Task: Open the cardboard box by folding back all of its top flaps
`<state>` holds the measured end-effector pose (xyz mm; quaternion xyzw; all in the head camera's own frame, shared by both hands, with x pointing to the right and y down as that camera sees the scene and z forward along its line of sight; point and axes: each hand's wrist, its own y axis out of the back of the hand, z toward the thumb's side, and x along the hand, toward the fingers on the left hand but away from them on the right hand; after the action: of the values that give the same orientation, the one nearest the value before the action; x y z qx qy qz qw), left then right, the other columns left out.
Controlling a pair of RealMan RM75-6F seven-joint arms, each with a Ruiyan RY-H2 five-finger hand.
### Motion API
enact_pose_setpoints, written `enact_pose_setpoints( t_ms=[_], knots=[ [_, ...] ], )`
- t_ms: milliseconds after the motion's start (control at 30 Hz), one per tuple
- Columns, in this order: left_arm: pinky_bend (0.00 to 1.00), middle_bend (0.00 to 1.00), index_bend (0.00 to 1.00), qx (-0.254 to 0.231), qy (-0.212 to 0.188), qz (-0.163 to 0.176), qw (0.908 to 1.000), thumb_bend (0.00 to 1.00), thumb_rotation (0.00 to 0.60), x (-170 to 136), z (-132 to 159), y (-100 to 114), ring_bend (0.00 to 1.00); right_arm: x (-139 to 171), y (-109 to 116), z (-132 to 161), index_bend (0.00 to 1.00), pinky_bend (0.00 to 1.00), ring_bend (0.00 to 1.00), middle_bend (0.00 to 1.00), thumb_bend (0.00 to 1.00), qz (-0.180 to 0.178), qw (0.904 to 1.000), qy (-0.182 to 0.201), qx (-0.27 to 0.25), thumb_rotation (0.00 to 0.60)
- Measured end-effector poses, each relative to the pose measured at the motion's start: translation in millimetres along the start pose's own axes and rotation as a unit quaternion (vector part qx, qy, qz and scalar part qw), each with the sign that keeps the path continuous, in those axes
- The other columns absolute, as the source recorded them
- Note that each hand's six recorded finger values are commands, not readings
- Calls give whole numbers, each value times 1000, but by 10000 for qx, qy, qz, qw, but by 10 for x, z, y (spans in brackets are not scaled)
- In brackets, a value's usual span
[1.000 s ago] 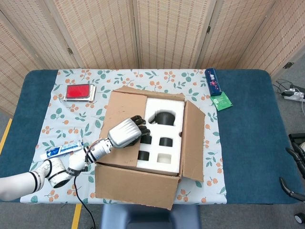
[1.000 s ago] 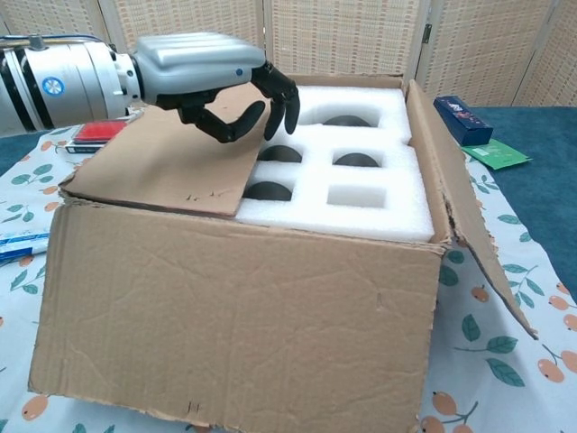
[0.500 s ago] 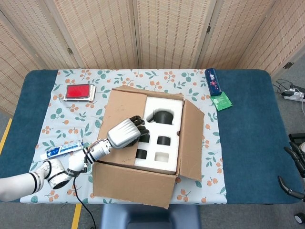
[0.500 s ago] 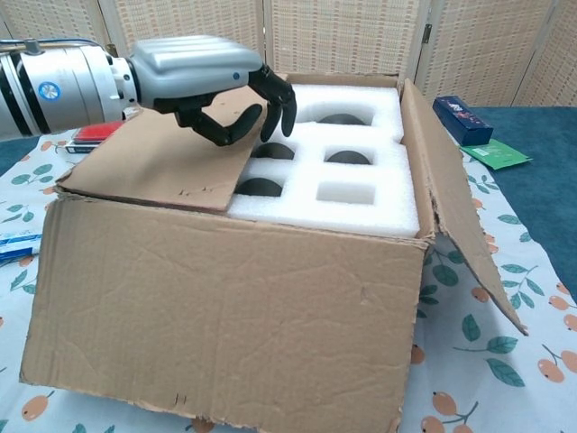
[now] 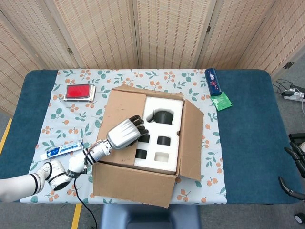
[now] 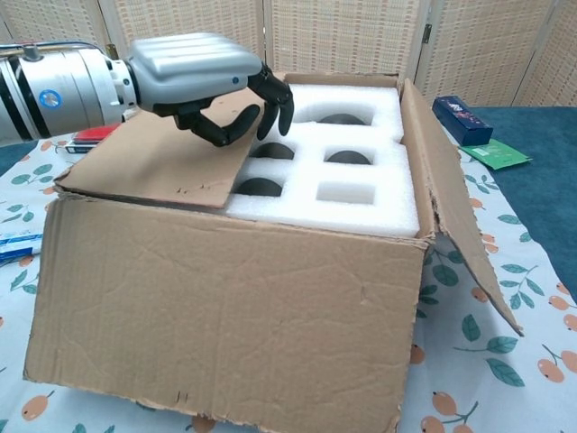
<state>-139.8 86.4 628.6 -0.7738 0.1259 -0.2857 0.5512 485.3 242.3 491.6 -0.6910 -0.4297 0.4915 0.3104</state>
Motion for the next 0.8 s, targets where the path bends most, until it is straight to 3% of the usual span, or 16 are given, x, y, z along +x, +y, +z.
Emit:
enact_pose_setpoints(
  t_ms=[467,800],
  knots=[
    [250,541,408,267,297,554,9977,845,600,-127,-128,290,313,-4,-5,17,17,124,95,0,498,34,10000,42,-32,264],
    [214,550,423,112,924,923,9914,848,600,-334,-455,655,321,-14,-39,50,17,124,95,0,498,110,9999,107,-61,264]
  ],
)
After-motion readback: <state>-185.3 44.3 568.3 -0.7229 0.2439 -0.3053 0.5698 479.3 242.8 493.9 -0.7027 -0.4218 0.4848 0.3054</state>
